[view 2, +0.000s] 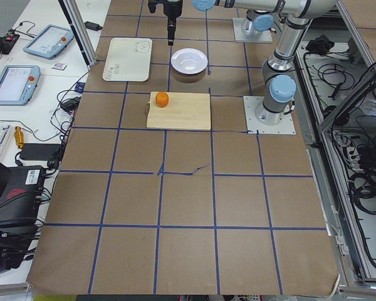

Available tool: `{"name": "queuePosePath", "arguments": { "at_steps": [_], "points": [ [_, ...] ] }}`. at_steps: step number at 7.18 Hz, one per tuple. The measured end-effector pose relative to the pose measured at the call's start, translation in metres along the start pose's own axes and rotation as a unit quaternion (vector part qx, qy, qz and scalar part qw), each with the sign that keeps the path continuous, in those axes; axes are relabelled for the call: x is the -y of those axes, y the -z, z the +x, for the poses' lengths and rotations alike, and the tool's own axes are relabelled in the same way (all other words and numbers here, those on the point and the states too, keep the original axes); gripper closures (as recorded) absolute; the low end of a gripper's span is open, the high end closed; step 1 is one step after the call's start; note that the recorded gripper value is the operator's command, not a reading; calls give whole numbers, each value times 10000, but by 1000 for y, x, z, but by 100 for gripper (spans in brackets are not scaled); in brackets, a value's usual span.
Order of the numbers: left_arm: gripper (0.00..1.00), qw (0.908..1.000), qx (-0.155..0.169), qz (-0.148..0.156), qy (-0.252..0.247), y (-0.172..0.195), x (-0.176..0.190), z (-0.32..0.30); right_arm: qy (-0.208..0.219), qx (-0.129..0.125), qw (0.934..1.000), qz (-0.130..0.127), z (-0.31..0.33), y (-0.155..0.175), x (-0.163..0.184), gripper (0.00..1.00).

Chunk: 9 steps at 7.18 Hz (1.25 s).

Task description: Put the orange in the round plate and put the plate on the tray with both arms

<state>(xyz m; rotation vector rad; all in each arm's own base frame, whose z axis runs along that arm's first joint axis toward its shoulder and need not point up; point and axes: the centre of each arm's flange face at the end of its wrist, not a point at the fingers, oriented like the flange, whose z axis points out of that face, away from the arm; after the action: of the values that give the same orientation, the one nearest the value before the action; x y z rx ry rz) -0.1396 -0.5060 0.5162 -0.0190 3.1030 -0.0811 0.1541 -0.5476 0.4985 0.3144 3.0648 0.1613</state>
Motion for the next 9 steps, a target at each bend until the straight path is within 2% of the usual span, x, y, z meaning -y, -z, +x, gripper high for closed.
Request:
{"name": "queuePosePath", "arguments": {
  "at_steps": [3, 9],
  "points": [
    [0, 10000, 0, -4, -5, 0, 0, 0, 346, -383, 9986, 85, 7, 3, -1, 0],
    [0, 10000, -7, -8, 3, -1, 0, -1, 433, -439, 9981, 25, 6, -6, 4, 0]
  ]
}}
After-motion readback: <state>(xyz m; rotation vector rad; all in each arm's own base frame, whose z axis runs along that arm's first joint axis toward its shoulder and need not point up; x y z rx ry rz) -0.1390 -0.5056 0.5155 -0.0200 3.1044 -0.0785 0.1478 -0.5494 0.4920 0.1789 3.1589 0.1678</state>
